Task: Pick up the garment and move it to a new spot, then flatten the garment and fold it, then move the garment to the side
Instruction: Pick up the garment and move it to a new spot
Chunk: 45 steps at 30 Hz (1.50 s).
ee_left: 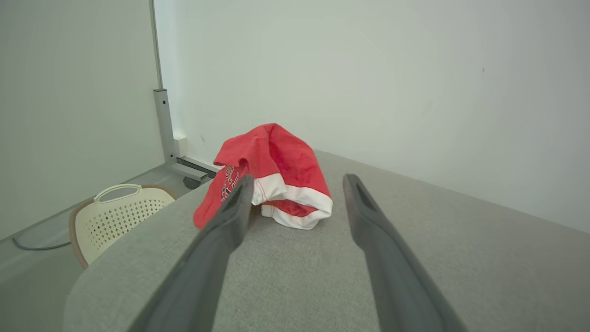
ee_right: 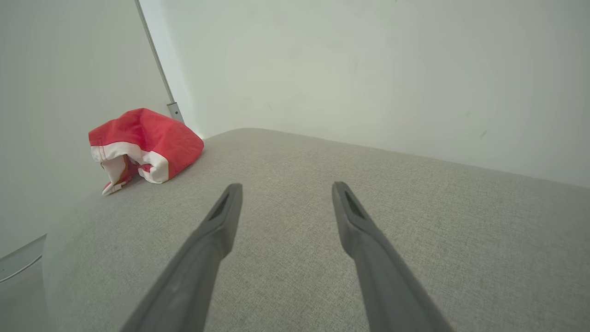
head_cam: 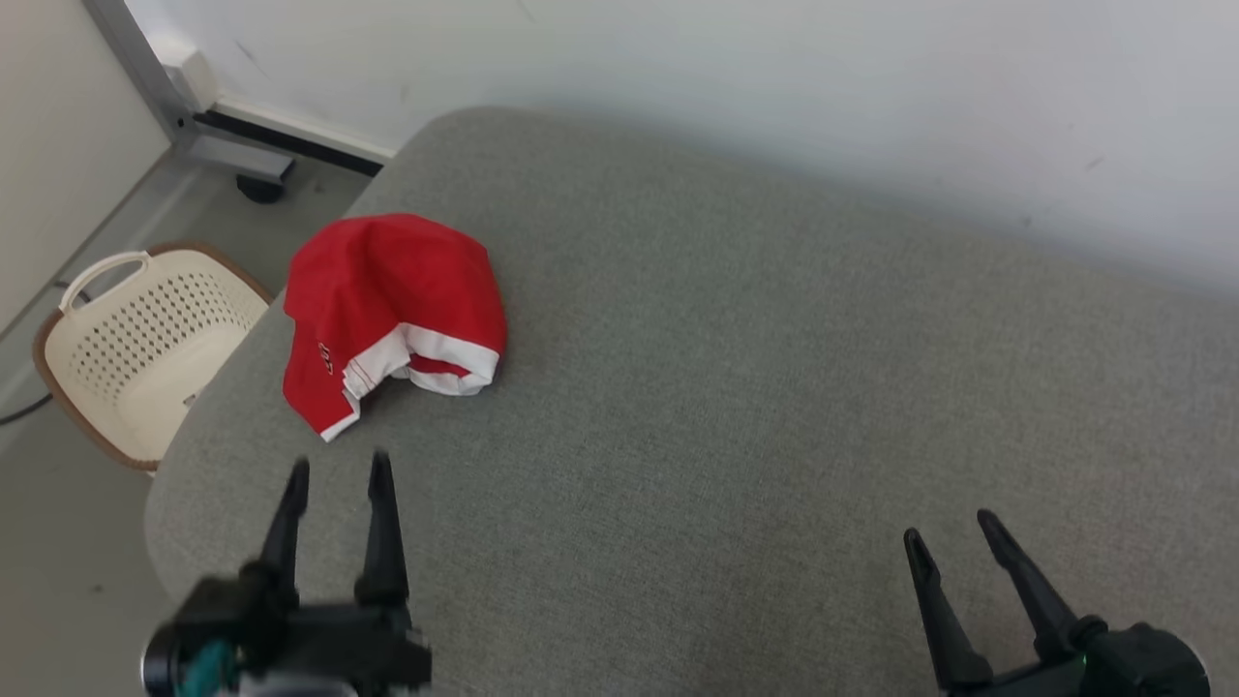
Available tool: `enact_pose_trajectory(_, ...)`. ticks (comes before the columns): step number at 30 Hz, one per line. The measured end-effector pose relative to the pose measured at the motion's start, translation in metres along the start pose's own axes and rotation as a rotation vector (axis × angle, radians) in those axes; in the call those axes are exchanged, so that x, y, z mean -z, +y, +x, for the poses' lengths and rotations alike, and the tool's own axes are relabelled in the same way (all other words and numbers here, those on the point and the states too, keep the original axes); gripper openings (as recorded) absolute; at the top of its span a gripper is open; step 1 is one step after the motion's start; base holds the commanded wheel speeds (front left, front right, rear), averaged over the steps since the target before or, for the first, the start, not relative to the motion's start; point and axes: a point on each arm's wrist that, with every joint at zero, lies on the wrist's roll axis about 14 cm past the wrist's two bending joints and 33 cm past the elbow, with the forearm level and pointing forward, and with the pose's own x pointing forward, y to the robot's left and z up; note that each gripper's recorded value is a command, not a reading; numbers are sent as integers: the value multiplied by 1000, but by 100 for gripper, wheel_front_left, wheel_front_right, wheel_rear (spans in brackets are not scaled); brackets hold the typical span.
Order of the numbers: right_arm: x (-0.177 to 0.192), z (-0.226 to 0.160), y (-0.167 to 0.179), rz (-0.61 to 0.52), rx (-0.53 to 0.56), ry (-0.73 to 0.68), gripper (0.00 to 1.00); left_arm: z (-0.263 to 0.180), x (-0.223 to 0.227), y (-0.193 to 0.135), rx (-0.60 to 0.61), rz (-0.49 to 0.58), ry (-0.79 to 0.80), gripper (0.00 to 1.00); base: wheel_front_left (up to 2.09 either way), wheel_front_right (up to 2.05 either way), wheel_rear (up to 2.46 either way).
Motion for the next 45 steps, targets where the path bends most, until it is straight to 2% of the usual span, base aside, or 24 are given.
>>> enact_pose_trajectory(4, 7, 11, -12, -11, -11, 8, 100, 47, -2, -5, 16, 31, 5, 100, 0, 0, 0)
enact_pose_trajectory(9, 20, 22, -30, -19, -12, 28, 100, 111, -7, 6, 1, 97, 60, 100, 0, 0, 0)
enact_pose_trajectory(12, 29, 28, -40, -25, -15, 38, 100, 146, -10, -1, 42, 103, 99, 100, 0, 0, 0)
enact_pose_trajectory(17, 45, 34, -62, -30, 4, 62, 100, 185, 20, 10, 35, 143, 315, 100, 0, 0, 0)
enact_pose_trajectory(19, 53, 34, -72, -31, 16, 75, 100, 195, 38, 11, 18, 124, 430, 100, 0, 0, 0)
enact_pose_trajectory(25, 69, 36, -89, -21, 37, 92, 100, 203, 97, -1, -6, 4, 776, 100, 0, 0, 0)
enact_pose_trajectory(29, 76, 38, -95, -12, 44, 93, 100, 196, 127, 0, -26, 6, 953, 100, 0, 0, 0)
enact_pose_trajectory(32, 78, 39, -98, -7, 48, 92, 100, 188, 147, -5, -33, -31, 1052, 100, 0, 0, 0)
enact_pose_trajectory(38, 79, 38, -105, -1, 71, 86, 100, 180, 170, -3, -37, -11, 1132, 100, 0, 0, 0)
enact_pose_trajectory(42, 79, 37, -108, -2, 81, 83, 100, 187, 173, -1, -37, 15, 1085, 100, 0, 0, 0)
enact_pose_trajectory(43, 79, 37, -108, -1, 85, 82, 100, 187, 174, -1, -38, 12, 1077, 92, 0, 0, 0)
enact_pose_trajectory(44, 78, 37, -109, -1, 89, 80, 100, 188, 174, -2, -38, 3, 1063, 39, 0, 0, 0)
enact_pose_trajectory(45, 77, 37, -109, 0, 92, 80, 100, 189, 173, -3, -37, -9, 1041, 0, 0, 0, 0)
